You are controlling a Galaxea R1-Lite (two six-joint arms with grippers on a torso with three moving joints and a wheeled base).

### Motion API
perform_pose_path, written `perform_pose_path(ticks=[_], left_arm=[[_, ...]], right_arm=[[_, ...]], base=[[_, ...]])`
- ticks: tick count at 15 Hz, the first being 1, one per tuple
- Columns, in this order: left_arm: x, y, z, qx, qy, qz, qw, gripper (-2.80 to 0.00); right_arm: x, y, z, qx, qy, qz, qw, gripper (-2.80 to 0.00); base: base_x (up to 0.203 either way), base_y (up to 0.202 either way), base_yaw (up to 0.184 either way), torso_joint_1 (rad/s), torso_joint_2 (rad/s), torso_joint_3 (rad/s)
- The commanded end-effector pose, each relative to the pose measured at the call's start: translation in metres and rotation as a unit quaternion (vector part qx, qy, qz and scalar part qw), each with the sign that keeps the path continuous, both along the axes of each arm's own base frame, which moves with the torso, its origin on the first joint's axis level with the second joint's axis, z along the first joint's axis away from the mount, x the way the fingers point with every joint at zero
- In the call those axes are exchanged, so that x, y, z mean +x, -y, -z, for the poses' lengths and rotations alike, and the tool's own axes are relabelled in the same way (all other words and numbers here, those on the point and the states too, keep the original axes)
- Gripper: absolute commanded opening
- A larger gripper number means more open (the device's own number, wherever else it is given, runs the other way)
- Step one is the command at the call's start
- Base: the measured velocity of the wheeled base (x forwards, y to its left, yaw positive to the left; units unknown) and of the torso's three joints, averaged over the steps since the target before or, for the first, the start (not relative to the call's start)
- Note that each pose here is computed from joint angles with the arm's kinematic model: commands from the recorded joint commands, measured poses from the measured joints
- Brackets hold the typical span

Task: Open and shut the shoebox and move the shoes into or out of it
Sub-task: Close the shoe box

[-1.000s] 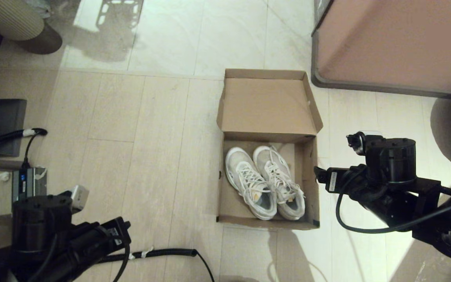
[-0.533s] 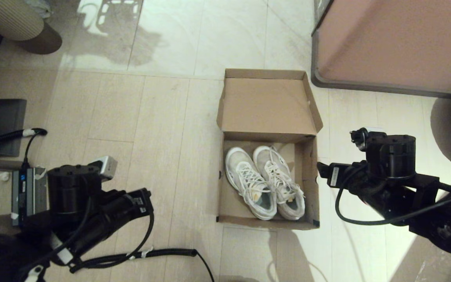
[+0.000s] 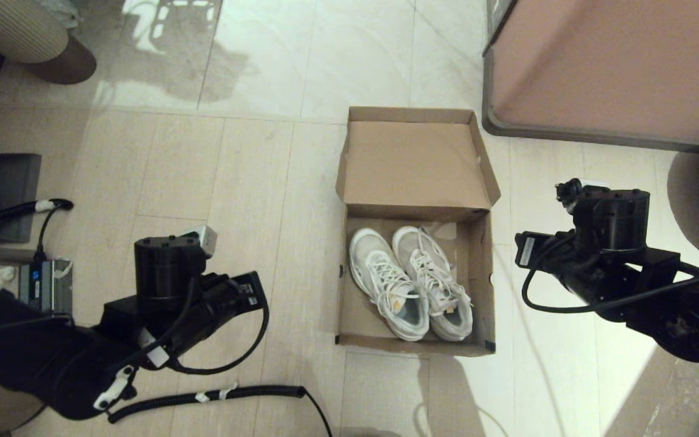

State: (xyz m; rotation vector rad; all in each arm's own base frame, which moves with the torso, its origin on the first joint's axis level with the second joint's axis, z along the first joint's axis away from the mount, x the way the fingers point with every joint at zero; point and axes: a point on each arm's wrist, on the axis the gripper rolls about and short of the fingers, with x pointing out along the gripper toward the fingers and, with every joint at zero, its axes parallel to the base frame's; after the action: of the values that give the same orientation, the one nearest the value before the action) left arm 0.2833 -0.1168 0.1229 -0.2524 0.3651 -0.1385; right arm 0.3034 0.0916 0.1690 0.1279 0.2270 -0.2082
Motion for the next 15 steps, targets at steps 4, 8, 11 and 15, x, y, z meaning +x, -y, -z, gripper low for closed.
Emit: perform_pose_path(ticks=[4, 8, 11, 15], left_arm=[[0.019, 0.022, 0.004, -0.001, 0.008, 0.018, 0.9998, -2.80], [0.027, 0.040, 0.007, -0.004, 0.013, 0.034, 0.9993, -2.80], [0.039, 0.047, 0.002, -0.013, 0.028, 0.037, 0.9988, -2.80], [0.048, 0.070, 0.008, -0.015, 0.033, 0.056, 0.9978, -2.80]], right_arm=[[0.009, 0.027, -0.019, 0.020, -0.012, -0.002, 1.000, -2.80], [0.006, 0.031, -0.044, 0.027, -0.057, -0.024, 0.998, -2.80], [0.033, 0.059, -0.039, 0.047, -0.035, 0.004, 0.998, -2.80], [0.084, 0.097, -0.012, 0.135, 0.004, 0.057, 0.989, -2.80]], base=[[0.000, 0.000, 0.000, 0.000, 0.00, 0.000], [0.000, 0.000, 0.000, 0.000, 0.00, 0.000], [0.000, 0.000, 0.000, 0.000, 0.00, 0.000], [0.000, 0.000, 0.000, 0.000, 0.00, 0.000]])
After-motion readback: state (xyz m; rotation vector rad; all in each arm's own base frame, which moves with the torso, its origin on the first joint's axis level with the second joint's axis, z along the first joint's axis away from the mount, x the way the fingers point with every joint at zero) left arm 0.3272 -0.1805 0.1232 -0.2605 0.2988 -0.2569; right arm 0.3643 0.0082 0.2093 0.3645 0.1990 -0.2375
